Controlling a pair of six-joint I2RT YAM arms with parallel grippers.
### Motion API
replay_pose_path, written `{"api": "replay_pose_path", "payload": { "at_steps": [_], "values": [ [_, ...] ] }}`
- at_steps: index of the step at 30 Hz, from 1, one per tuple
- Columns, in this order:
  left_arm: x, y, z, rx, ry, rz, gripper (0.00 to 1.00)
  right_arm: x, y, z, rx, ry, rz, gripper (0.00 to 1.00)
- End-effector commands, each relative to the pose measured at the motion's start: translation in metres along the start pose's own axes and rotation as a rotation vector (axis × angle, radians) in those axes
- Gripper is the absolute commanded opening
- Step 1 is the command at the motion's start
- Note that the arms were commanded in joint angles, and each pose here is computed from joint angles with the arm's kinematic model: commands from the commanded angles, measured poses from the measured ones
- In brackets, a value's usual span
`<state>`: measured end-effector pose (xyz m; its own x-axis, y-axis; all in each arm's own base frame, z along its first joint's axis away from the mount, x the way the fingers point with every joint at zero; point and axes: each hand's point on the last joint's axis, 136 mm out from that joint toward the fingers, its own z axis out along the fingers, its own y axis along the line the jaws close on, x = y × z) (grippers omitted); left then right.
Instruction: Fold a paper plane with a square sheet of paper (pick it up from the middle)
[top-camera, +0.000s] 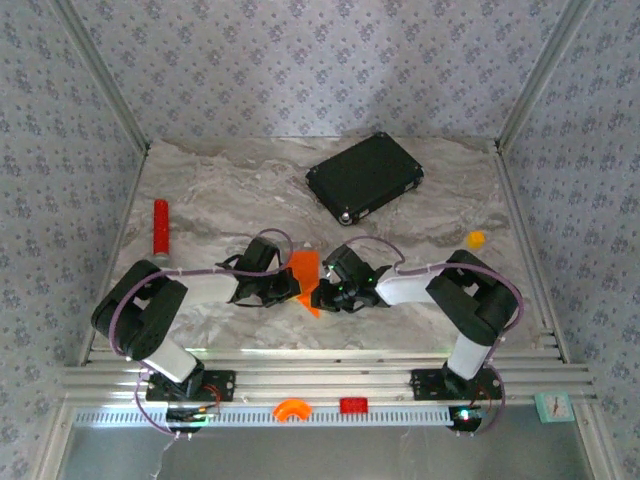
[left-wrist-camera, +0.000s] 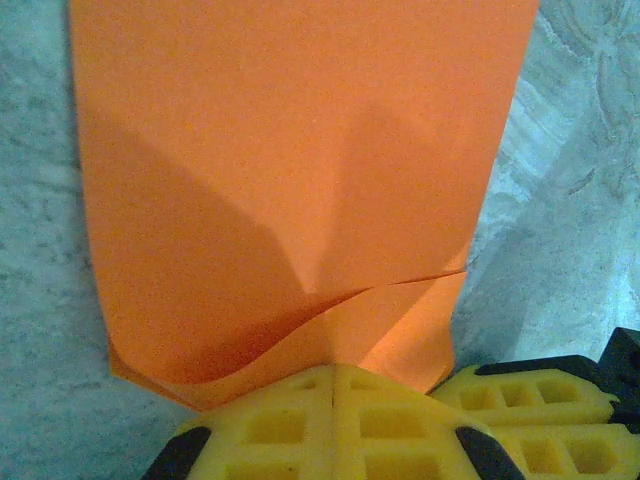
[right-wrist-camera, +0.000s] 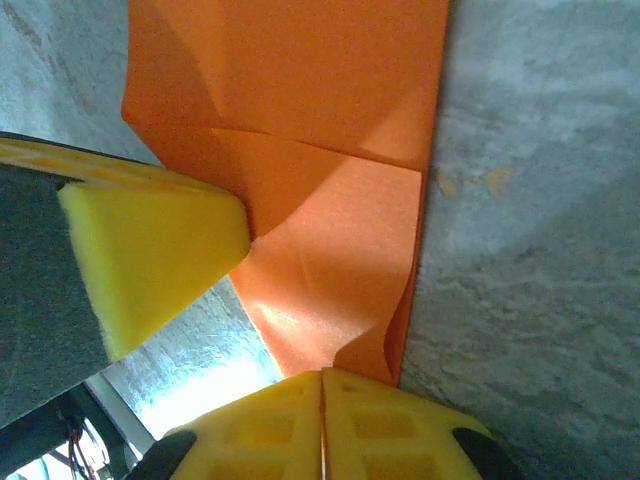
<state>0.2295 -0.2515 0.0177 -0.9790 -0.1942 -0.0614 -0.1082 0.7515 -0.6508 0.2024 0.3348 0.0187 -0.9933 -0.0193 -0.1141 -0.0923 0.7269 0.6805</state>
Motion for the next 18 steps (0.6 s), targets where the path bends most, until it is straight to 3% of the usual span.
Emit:
{"api": "replay_pose_path", "payload": {
  "at_steps": [1, 11, 18],
  "values": [
    [0.004, 0.023, 0.001, -0.094, 0.016, -0.023, 0.0, 0.027, -0.041, 0.005, 0.119, 0.076, 0.056, 0.08],
    [0.002, 0.013, -0.002, -0.065, 0.011, -0.006, 0.0, 0.025, -0.038, 0.008, 0.114, 0.071, 0.058, 0.06],
    [0.0, -0.02, -0.018, 0.022, -0.009, 0.056, 0.05, 0.025, -0.039, 0.008, 0.119, 0.073, 0.061, 0.06]
  ]
}}
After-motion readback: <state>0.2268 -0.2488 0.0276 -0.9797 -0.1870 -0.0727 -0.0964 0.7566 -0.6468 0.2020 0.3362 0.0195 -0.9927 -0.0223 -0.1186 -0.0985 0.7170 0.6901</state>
